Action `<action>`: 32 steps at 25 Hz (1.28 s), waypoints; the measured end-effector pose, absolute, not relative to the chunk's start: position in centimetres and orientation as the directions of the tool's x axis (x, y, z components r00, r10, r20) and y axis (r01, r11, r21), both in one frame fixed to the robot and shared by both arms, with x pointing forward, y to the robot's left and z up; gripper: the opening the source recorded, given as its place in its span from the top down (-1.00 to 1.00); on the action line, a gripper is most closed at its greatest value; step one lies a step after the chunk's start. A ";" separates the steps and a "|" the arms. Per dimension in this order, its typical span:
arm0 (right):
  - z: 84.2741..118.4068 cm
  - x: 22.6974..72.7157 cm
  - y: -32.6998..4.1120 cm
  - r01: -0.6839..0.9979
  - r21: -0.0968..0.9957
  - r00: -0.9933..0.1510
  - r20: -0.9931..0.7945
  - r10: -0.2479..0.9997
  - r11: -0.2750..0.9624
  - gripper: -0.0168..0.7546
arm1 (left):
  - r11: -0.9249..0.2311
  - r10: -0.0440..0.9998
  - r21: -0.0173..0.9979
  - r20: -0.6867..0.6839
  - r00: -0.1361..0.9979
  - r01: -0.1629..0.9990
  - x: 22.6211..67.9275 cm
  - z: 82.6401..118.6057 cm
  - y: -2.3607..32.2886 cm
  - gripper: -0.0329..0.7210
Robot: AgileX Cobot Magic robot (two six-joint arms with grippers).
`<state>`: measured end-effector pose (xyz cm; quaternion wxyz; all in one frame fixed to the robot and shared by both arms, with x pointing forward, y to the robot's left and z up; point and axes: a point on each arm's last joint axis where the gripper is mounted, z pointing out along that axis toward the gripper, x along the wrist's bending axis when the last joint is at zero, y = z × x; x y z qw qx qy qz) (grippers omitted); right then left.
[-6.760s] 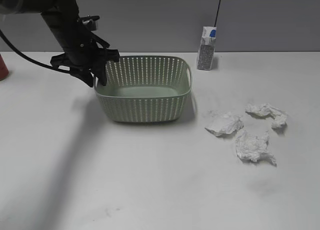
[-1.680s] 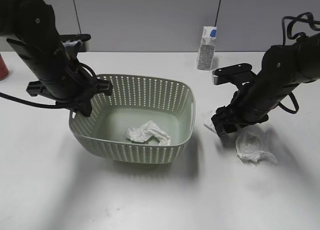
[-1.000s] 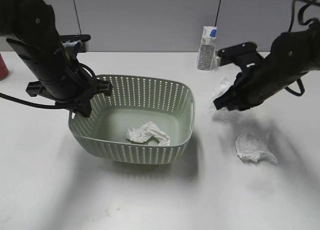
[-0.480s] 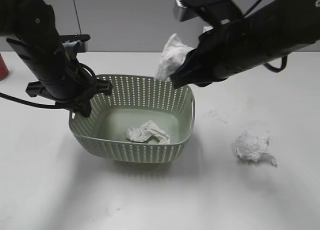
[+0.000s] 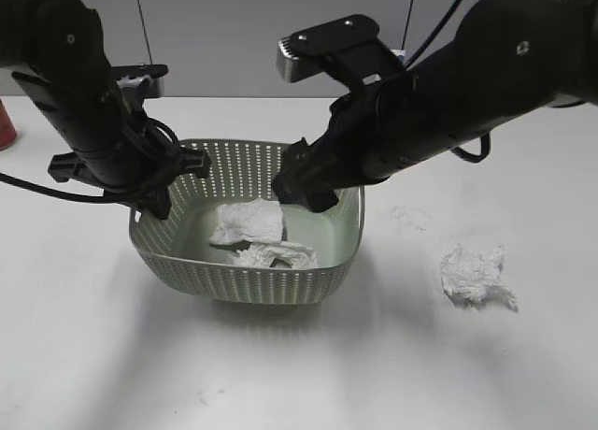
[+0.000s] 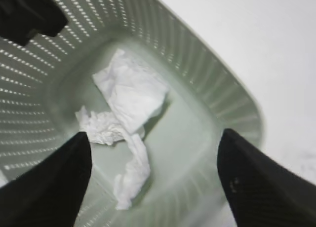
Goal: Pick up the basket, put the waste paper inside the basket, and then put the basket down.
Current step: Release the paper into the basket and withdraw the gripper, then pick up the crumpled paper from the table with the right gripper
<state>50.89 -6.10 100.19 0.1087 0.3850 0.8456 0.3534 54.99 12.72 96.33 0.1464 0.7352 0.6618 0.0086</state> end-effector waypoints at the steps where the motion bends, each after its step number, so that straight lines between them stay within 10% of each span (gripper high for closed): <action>1: 100.6 51.0 -6.5 0.593 0.672 -0.665 0.099 0.740 0.443 -0.68 | -0.081 0.976 0.227 -0.181 0.124 0.971 55.0 96.3 12.7 0.91; 12: 98.0 54.2 -19.5 0.856 0.447 -0.325 0.080 0.942 0.257 -0.58 | -0.079 0.976 0.226 -0.183 0.122 0.971 55.0 96.3 12.7 0.91; 25: 88.1 52.7 -21.2 0.899 0.387 -0.243 0.051 0.969 0.205 -0.51 | -0.075 0.976 0.224 -0.185 0.118 0.972 55.0 96.3 12.7 0.91; 32: 87.9 53.0 -21.2 0.887 0.406 -0.257 0.037 0.966 0.221 0.52 | -0.074 0.975 0.225 -0.186 0.118 0.972 55.0 96.3 12.7 0.91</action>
